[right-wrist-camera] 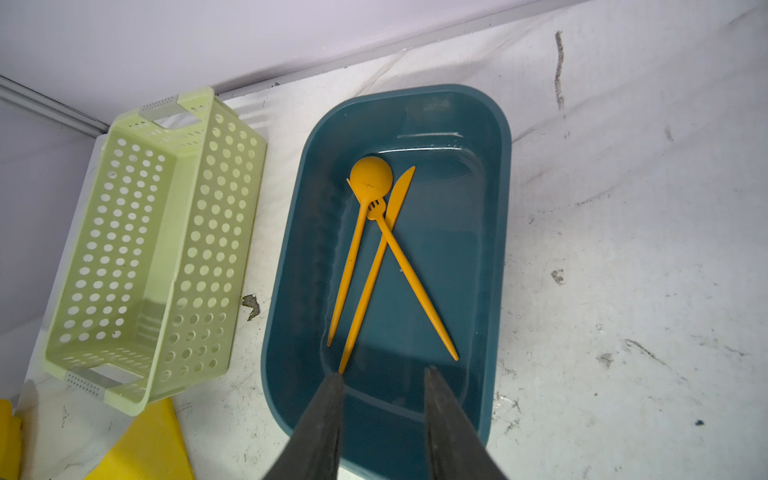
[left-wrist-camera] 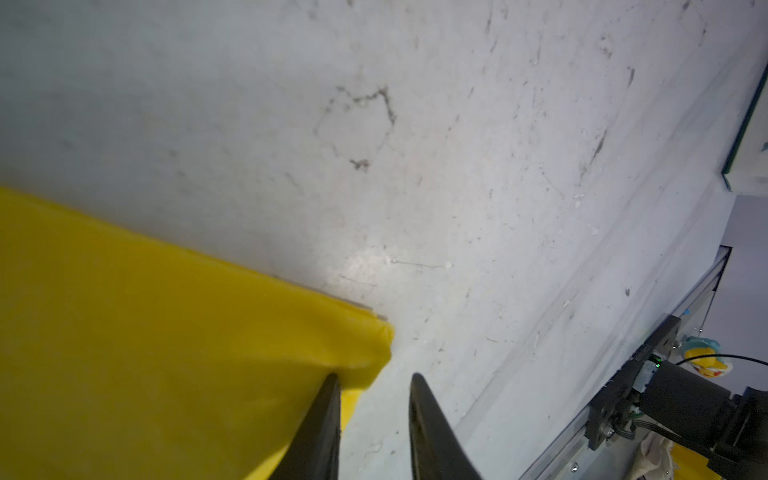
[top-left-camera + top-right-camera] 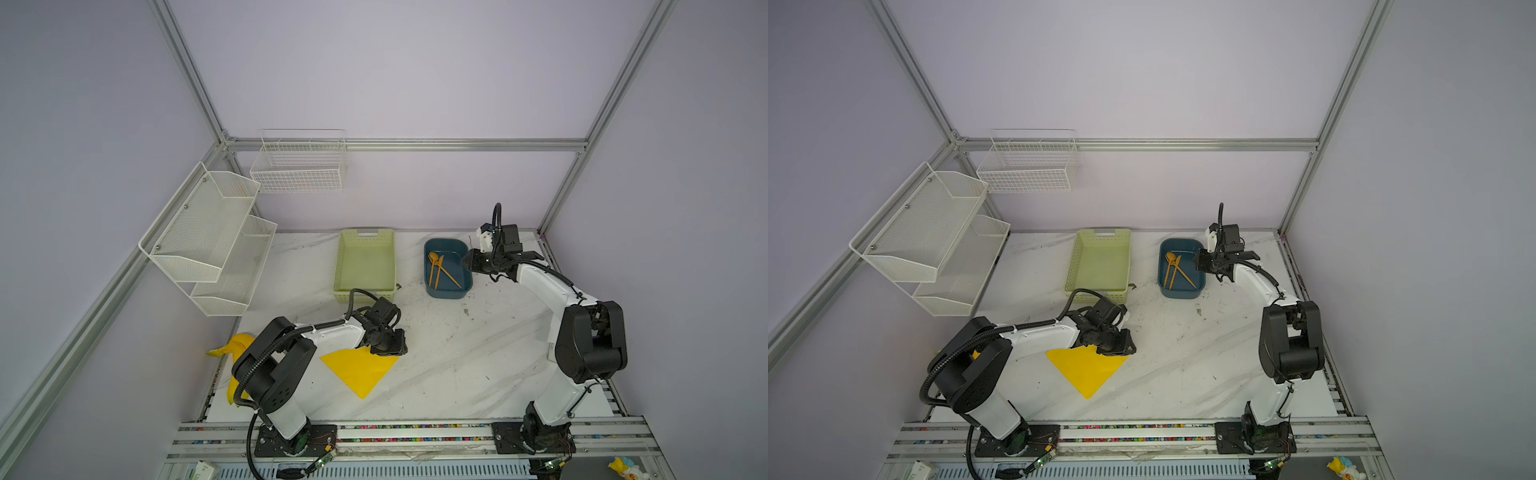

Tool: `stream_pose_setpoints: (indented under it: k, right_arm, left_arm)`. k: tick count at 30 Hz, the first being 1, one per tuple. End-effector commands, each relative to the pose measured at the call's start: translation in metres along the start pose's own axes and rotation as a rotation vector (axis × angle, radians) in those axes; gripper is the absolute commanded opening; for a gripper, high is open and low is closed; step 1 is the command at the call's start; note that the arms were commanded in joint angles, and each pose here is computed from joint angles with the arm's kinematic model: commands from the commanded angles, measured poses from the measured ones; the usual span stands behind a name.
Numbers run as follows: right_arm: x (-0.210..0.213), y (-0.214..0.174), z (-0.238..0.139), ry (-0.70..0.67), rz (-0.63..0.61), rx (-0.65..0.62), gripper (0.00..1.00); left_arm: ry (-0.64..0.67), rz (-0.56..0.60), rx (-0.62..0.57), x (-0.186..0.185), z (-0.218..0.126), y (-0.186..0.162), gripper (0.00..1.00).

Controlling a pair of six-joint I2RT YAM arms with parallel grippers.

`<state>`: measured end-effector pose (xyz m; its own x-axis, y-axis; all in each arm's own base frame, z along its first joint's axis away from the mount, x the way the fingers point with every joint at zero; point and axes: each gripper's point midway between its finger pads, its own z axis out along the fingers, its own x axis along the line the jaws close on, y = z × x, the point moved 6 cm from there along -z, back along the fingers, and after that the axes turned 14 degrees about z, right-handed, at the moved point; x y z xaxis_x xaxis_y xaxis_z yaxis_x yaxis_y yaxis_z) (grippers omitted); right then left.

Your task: Place the utensils on the paper napkin and roll it up

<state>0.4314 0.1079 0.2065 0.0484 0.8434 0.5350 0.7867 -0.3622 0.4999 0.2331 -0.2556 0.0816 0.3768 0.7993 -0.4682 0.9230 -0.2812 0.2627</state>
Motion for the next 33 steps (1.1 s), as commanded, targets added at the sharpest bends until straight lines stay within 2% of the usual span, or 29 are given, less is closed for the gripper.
stream_pose_setpoints:
  k: [1,8,24,30,33]
  right_arm:
    - [0.006,0.0,-0.01,0.009,-0.026,-0.009,0.36]
    - [0.008,-0.001,-0.013,0.02,-0.029,-0.014,0.36]
    - [0.017,0.008,-0.026,0.033,-0.016,-0.046,0.36]
    - [0.021,0.006,-0.04,0.04,-0.002,-0.056,0.36]
    - [0.021,-0.002,-0.05,0.043,0.048,-0.043,0.36]
  left_arm:
    - [-0.078,-0.001,0.039,-0.025,0.011,0.007,0.29]
    - [-0.082,0.03,0.056,-0.041,0.016,0.014,0.29]
    - [-0.231,0.042,0.116,-0.086,0.056,0.043,0.32]
    - [-0.272,0.041,0.053,-0.104,0.059,0.061,0.32]
    - [-0.302,0.08,-0.024,-0.118,0.045,0.072,0.35]
